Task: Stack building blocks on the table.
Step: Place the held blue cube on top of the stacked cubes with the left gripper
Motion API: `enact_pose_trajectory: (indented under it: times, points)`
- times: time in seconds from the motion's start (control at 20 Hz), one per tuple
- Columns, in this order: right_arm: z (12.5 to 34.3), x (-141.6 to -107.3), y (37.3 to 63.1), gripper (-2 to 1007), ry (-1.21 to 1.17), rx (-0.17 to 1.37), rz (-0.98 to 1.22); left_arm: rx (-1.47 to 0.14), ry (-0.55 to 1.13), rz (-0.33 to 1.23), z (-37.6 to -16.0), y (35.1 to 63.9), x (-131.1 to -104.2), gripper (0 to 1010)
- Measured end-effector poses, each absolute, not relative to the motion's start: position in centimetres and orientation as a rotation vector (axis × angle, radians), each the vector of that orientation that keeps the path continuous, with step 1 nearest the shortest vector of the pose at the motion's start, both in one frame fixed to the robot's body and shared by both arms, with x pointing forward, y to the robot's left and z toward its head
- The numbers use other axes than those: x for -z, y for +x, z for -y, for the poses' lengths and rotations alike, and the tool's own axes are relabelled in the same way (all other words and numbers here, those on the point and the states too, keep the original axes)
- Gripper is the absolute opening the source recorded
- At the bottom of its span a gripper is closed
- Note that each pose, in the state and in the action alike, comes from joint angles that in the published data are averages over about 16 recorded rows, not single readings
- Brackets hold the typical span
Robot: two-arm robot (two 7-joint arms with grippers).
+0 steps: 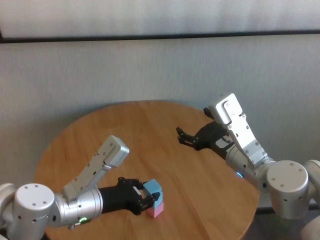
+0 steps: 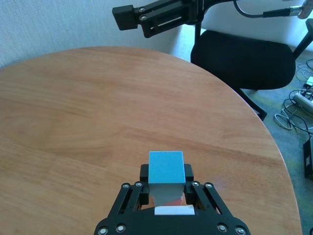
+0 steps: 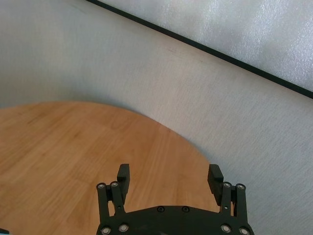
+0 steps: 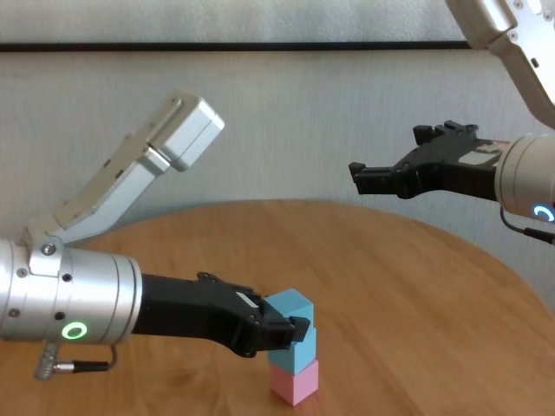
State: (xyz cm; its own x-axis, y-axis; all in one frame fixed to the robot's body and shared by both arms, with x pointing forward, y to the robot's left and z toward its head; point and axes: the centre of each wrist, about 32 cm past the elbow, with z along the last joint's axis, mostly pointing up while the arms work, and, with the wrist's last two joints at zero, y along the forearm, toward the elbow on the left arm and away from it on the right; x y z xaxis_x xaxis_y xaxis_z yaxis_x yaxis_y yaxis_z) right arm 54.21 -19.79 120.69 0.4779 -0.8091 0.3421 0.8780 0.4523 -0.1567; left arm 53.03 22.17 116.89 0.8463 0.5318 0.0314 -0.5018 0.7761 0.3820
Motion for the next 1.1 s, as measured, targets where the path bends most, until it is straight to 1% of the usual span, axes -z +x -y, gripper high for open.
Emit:
enact_pose_trajectory:
  times: [0.65,0.85,1.1]
  points:
    - [19.79,-120.69,54.21,1005,-0.332,1.053,0.231,-0.557,0.397,-0.073,-22.3,53.18,-116.88,405]
    - [19.79,-120.69,54.21,1005,-0.332,1.053,0.231,-0.558,0.398,-0.073,-22.3,53.18,-116.89,448]
    - [19.79,-120.69,54.21,1005,-0.332,1.053,0.231,-0.559,0.399,-0.074,-22.3,53.17,-116.9,555]
